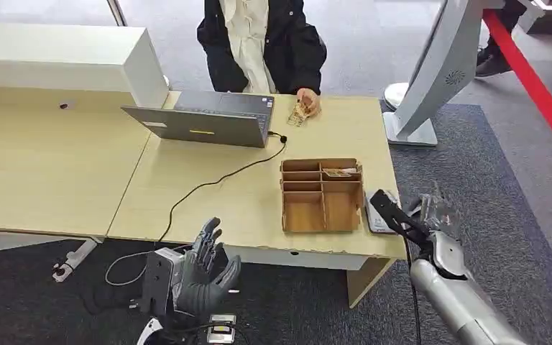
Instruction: Pass the card to the sensor for recognition and then transmit it.
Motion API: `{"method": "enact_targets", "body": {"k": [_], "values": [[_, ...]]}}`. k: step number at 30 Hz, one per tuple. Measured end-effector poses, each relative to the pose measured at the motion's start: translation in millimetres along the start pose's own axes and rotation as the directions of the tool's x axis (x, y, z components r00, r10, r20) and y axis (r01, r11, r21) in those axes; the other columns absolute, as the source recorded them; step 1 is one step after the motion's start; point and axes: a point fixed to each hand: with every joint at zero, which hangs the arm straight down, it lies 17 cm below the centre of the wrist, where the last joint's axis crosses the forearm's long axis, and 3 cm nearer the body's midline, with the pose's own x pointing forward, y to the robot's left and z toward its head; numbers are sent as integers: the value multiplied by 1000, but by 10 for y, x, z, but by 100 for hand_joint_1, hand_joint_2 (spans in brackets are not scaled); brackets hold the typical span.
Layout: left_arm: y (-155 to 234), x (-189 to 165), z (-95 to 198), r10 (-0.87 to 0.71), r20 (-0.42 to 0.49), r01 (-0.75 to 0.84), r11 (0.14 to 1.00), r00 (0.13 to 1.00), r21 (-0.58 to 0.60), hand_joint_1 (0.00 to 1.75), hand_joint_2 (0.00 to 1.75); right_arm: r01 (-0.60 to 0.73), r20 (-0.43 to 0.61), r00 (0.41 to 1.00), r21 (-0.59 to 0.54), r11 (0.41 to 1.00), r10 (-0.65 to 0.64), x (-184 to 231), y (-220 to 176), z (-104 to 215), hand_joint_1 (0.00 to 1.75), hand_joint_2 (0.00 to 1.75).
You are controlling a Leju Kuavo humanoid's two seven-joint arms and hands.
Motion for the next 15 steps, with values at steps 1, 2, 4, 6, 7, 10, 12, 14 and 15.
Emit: {"method": "enact_targets", "body": {"k": [1, 2, 4, 6, 7, 10, 12, 14, 15], "values": [[-17, 10, 3, -2, 1, 2, 1000, 1000, -9, 0, 175, -3, -3, 1000, 3, 1000, 3, -20, 22, 16, 175, 175], [-25, 14, 3, -3, 1, 3, 1000, 1000, -13, 0, 175, -5, -4, 1000, 6, 1000, 5, -31, 35, 27, 175, 175], [-32, 8, 4, -4, -2, 4, 1000, 1000, -16, 0, 175, -8, -5, 1000, 8, 1000, 8, -44, 49, 40, 175, 175], [-47, 12, 7, -8, -1, 8, 1000, 1000, -24, 0, 175, -16, -7, 1000, 13, 1000, 16, -49, 62, 50, 175, 175], [-59, 16, 12, -9, -1, 9, 1000, 1000, -30, 0, 175, -22, -6, 1000, 18, 1000, 22, -44, 72, 58, 175, 175], [-90, 22, 23, -10, -1, 10, 999, 1000, -45, 0, 175, -29, -1, 1000, 27, 999, 29, -24, 96, 77, 175, 175], [-95, 18, 30, -9, -4, 9, 999, 1000, -47, 0, 175, -33, 4, 999, 27, 999, 33, -1, 99, 83, 175, 175], [-103, 29, 40, -7, -3, 7, 999, 1000, -50, 0, 175, -37, 10, 999, 28, 999, 37, 31, 106, 91, 175, 175], [-103, 31, 44, -8, -3, 8, 999, 1000, -49, 0, 175, -36, 15, 999, 29, 999, 35, 54, 112, 96, 175, 175]]}}
